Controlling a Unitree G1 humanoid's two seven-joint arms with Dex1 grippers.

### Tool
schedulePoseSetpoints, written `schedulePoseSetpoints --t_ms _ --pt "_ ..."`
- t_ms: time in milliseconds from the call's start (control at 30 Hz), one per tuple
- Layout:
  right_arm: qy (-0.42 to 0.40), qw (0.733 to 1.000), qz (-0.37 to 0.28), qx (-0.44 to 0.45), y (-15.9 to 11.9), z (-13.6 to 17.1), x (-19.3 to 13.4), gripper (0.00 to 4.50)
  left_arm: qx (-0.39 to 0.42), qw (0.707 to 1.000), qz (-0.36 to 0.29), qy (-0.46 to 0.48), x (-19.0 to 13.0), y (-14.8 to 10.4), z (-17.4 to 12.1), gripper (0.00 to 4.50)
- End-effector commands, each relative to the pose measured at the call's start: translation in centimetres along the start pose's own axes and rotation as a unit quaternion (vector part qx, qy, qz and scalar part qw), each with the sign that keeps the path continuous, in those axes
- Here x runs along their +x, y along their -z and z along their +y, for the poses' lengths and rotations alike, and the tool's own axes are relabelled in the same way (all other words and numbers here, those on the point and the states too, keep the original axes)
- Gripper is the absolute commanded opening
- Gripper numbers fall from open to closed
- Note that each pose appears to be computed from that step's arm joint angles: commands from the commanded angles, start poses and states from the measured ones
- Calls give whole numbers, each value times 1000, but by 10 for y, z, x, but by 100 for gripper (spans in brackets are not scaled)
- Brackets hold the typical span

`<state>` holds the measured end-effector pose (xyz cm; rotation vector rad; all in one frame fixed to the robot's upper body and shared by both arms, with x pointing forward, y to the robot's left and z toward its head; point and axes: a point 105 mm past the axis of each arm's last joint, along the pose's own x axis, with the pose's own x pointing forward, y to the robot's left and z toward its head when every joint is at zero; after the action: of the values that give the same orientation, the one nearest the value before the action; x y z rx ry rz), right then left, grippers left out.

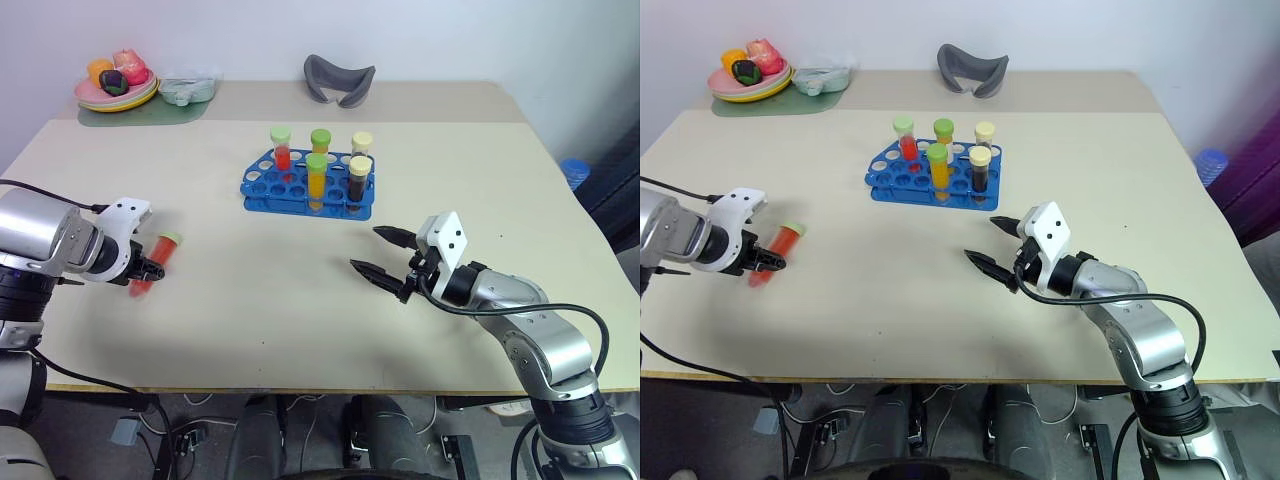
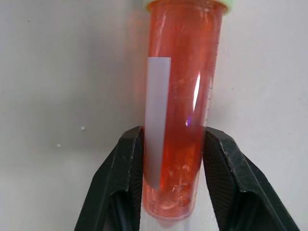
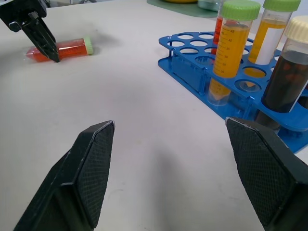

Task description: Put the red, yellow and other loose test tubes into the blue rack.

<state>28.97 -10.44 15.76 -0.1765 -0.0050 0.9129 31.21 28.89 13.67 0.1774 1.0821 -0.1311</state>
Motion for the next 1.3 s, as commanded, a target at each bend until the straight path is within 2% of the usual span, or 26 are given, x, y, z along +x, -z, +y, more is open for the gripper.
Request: schedulePoseSetpoints --t_ms 33,67,133,167,200,233,267,333,367,433,500,567,700,767,967,1300 --pt "-9 999 -24 -23 -16 5 0 377 -3 1000 4 -9 3 4 2 92" --pt "-9 999 -24 -23 -16 5 1 377 -2 1000 -4 -16 1 2 4 86" --pt "-8 999 -23 -24 -16 4 0 377 -13 997 -60 -50 -8 -17 13 86" --pt "-7 999 -23 -25 -16 4 0 377 -1 985 -156 -72 -22 -43 16 86" --pt "-7 999 -22 -25 -16 4 -1 377 2 971 -223 -88 -35 -60 18 86" --pt "-6 999 -22 -25 -16 3 -2 377 7 948 -302 -96 -51 -78 16 86" --pt "-2 999 -22 -28 -17 2 -2 377 29 907 -406 -104 -75 -99 9 86" --pt "14 999 -29 -32 -19 -5 -2 377 76 830 -535 -137 -109 -117 -10 86" --pt "25 999 -35 -31 -21 -10 -1 377 92 808 -564 -140 -113 -120 -22 86" --pt "38 998 -45 -26 -26 -18 2 377 110 776 -617 -76 -113 -122 -57 86" --pt "38 998 -48 -27 -28 -20 3 377 98 739 -665 -53 -114 -123 -78 86" --pt "32 998 -47 -29 -27 -19 5 377 84 720 -686 -62 -109 -126 -86 86" --pt "22 998 -46 -32 -26 -15 8 377 38 704 -706 -62 -81 -141 -104 86" --pt "25 998 -45 -28 -25 -16 8 377 44 694 -716 -55 -70 -147 -116 86" --pt "34 998 -42 -26 -23 -16 7 377 48 693 -719 -3 -38 -156 -148 86" --pt "44 998 -39 -24 -22 -11 1 377 50 708 -705 7 -12 -164 -152 86"
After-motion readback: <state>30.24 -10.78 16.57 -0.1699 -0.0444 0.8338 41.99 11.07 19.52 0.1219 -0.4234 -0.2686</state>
